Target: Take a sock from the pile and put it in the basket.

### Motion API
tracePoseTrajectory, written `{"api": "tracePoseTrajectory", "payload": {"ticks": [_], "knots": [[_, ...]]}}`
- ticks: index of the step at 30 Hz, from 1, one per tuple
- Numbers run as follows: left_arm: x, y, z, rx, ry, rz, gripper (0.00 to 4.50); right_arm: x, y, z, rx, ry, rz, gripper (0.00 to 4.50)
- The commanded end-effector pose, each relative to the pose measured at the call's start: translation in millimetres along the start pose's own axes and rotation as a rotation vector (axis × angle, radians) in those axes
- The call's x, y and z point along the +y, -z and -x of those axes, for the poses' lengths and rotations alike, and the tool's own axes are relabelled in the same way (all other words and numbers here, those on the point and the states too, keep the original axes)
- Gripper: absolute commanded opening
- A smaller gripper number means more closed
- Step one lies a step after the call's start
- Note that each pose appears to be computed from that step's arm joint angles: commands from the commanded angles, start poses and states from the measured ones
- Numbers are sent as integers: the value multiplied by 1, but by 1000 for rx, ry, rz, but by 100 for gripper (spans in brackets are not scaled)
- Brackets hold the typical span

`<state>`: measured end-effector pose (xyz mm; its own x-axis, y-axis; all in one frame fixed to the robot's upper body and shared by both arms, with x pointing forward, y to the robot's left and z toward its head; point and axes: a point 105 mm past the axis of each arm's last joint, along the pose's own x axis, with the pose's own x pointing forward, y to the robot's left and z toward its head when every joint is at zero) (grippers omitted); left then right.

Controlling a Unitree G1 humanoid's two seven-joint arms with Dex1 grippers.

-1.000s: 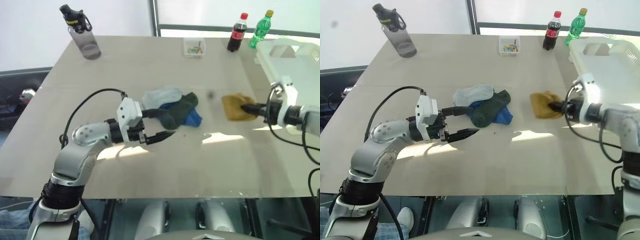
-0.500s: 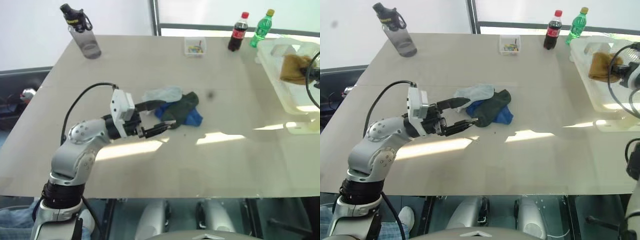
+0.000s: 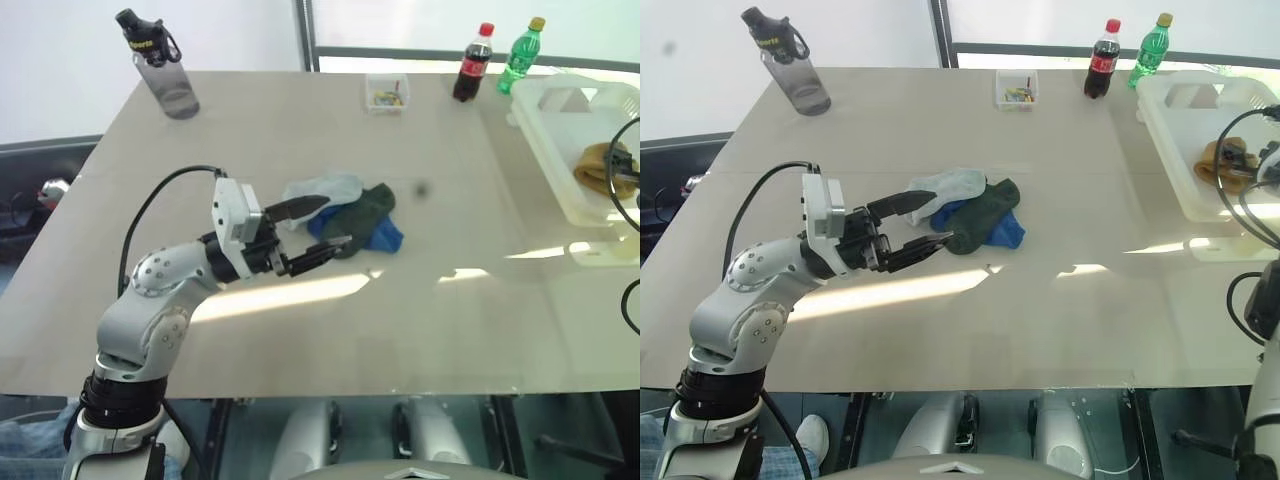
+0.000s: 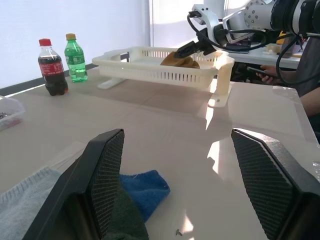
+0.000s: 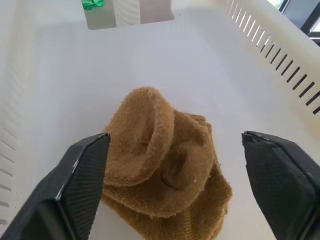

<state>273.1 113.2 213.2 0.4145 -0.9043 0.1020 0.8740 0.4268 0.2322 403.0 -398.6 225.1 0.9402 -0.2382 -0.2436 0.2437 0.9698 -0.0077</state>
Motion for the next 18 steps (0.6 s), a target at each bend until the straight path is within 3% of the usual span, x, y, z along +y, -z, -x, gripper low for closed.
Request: {"api": "tracePoseTrajectory", "payload": {"ticks": [1,7,18], "knots": [[0,-13,1,-39,-13,-52,366,-1,-15,4,-40,-8,38,445],[-1,-12,3,-36,-18,-52,366,-1,-13,6,-22,-45,172,445],[0,-9,3,-24,-34,-50,366,2,-38,13,-162,-69,449,445]]}}
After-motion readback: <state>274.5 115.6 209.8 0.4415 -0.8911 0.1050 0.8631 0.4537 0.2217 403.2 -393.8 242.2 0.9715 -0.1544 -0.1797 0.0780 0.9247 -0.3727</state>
